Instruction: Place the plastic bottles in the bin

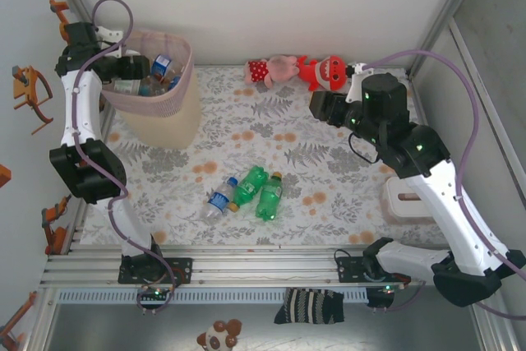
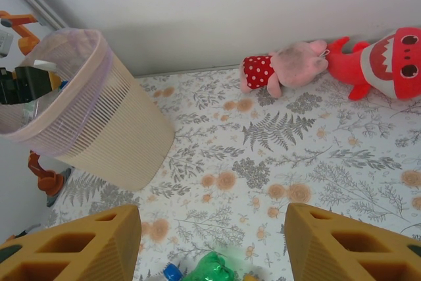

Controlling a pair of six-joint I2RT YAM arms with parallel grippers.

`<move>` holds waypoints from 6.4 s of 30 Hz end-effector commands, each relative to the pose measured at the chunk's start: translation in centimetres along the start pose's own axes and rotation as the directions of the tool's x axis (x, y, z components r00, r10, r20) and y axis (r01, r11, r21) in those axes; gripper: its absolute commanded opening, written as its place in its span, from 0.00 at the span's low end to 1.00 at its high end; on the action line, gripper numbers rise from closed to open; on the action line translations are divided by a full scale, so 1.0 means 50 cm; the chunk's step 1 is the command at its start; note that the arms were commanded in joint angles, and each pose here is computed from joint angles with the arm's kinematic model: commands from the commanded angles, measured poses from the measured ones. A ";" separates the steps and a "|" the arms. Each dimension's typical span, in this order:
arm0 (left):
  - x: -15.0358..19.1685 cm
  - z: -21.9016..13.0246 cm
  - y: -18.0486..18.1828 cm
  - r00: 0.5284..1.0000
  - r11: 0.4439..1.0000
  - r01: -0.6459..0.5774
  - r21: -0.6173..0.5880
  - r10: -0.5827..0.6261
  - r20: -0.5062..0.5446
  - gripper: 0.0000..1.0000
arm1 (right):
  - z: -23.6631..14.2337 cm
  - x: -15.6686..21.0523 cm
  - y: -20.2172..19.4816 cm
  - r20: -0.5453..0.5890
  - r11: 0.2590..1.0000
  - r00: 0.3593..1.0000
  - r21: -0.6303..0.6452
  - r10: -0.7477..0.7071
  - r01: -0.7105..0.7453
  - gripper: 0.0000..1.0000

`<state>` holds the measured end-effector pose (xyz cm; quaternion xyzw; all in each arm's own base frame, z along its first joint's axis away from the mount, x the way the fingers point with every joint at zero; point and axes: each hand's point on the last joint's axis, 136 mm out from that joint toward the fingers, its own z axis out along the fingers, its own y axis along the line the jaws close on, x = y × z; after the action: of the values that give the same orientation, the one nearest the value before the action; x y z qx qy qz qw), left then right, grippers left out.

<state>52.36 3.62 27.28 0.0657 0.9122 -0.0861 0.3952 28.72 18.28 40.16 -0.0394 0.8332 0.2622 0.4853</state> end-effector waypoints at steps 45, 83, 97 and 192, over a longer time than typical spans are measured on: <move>0.027 -0.067 0.027 0.988 0.985 0.136 -0.109 -0.143 -0.056 0.37 | -0.056 -0.002 -0.006 0.064 1.000 0.998 -0.016 -0.002 0.003 0.59; 0.309 -0.273 -0.504 0.982 0.942 -0.132 0.308 0.167 -0.088 0.51 | -0.056 0.046 -0.021 -0.009 1.000 1.000 -0.009 -0.022 0.022 0.59; 0.605 -0.177 -0.526 0.897 0.967 -0.147 0.206 0.218 -0.385 0.70 | -0.038 0.095 -0.033 -0.072 1.000 0.997 -0.009 0.007 -0.008 0.59; -0.025 -0.316 -0.311 0.984 0.987 -0.071 0.147 0.044 0.175 0.51 | -0.064 0.070 -0.025 -0.034 0.998 0.998 -0.019 0.060 -0.061 0.58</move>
<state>38.37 -8.23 40.36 0.0923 0.8642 -0.1335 0.4763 25.14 16.53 36.34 -0.0307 0.8495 0.2705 0.4520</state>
